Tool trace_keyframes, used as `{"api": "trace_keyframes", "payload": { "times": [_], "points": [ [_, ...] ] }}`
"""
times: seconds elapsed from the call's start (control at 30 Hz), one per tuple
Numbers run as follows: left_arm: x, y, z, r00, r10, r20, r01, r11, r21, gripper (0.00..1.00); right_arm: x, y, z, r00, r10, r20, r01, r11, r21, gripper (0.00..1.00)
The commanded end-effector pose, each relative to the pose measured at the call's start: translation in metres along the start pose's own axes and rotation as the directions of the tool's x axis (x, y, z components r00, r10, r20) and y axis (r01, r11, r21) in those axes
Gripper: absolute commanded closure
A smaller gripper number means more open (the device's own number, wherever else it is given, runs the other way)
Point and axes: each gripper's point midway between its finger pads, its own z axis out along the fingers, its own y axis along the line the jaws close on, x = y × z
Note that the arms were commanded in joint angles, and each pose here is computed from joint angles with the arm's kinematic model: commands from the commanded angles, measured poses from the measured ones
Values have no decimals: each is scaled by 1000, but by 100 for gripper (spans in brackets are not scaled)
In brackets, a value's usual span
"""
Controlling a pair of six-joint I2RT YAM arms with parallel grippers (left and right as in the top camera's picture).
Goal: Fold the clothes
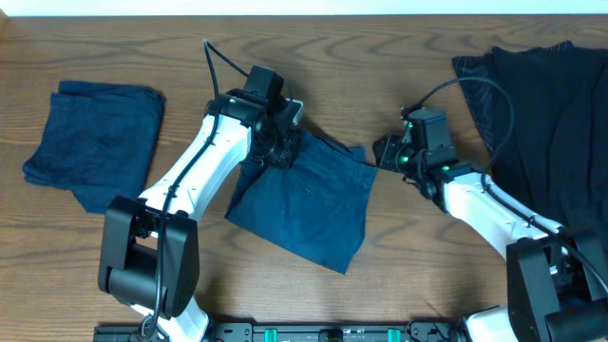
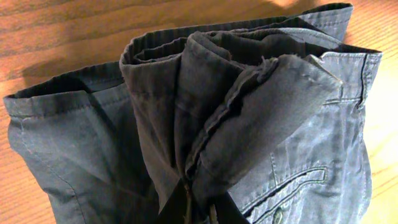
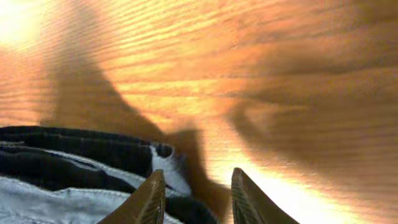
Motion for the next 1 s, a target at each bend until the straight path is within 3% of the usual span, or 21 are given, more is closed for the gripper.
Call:
{"api": "trace_keyframes", "payload": {
  "times": [0.0, 0.07, 0.43, 0.67, 0.97],
  "points": [
    [3, 1, 0, 1000, -20, -7, 20, 1000, -3, 94, 6, 5, 4, 996, -88, -28, 87, 995, -38, 83],
    [3, 1, 0, 1000, -25, -7, 25, 1000, -3, 94, 11, 5, 6, 991, -127, -44, 126, 991, -36, 99],
    [3, 1, 0, 1000, -25, -7, 25, 1000, -3, 94, 16, 21, 10, 925, -376, -54, 367, 921, -133, 99],
    [3, 1, 0, 1000, -28, -7, 28, 1000, -3, 94, 6, 35, 8, 921, -388, -40, 376, 911, -169, 99],
    [3, 1, 0, 1000, -28, -8, 28, 1000, -3, 94, 25, 38, 31, 912, -395, -112, 366, 906, -212, 99]
  ]
}}
